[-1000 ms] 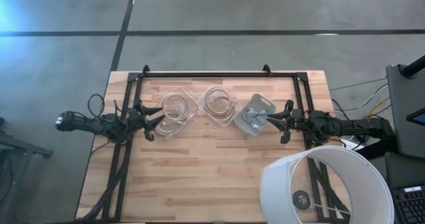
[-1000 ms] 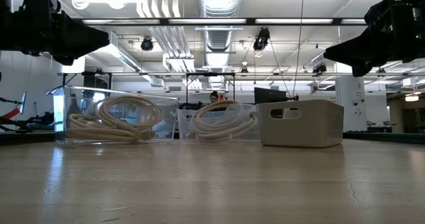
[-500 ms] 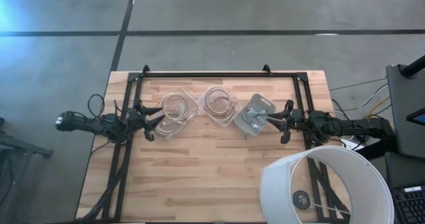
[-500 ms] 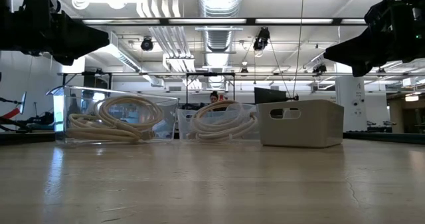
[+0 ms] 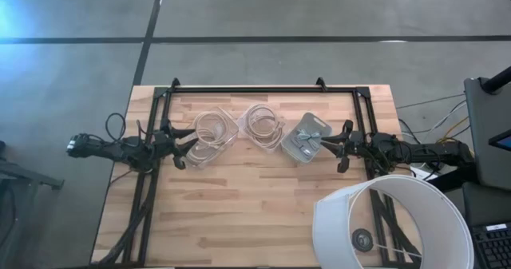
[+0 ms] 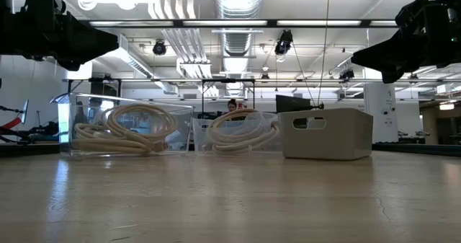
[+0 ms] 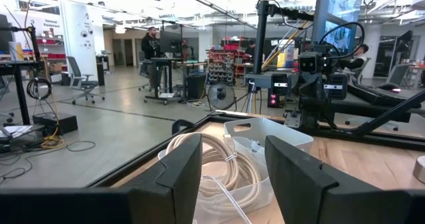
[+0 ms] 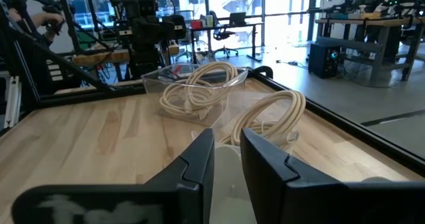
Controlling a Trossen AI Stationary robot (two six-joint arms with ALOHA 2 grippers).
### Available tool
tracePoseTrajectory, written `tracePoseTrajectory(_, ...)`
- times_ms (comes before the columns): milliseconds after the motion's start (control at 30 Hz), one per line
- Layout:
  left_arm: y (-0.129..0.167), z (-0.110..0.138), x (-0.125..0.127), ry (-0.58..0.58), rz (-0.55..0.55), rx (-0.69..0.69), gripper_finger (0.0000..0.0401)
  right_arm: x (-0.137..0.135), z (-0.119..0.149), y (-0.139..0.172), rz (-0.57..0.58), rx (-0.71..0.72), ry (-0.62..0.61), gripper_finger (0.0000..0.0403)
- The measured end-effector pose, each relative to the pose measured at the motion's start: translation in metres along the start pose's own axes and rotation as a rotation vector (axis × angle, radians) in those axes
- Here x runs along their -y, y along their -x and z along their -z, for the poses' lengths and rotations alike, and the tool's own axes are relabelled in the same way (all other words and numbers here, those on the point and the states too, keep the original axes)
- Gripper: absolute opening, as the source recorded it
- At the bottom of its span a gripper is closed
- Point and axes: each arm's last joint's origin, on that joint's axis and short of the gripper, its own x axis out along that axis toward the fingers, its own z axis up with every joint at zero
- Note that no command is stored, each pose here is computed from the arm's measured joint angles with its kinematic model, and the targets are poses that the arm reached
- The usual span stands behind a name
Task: Pick & Place USB Port
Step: Return to Home Position
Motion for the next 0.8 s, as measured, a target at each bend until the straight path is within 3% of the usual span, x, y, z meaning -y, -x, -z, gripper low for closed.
tracePoseTrajectory(800,0.0000,0.0000,0.0001,0.000,0.001,0.000,0.0170,0.0000,0.0000,0.0000,0.000,-0.001,0.000,0.0088)
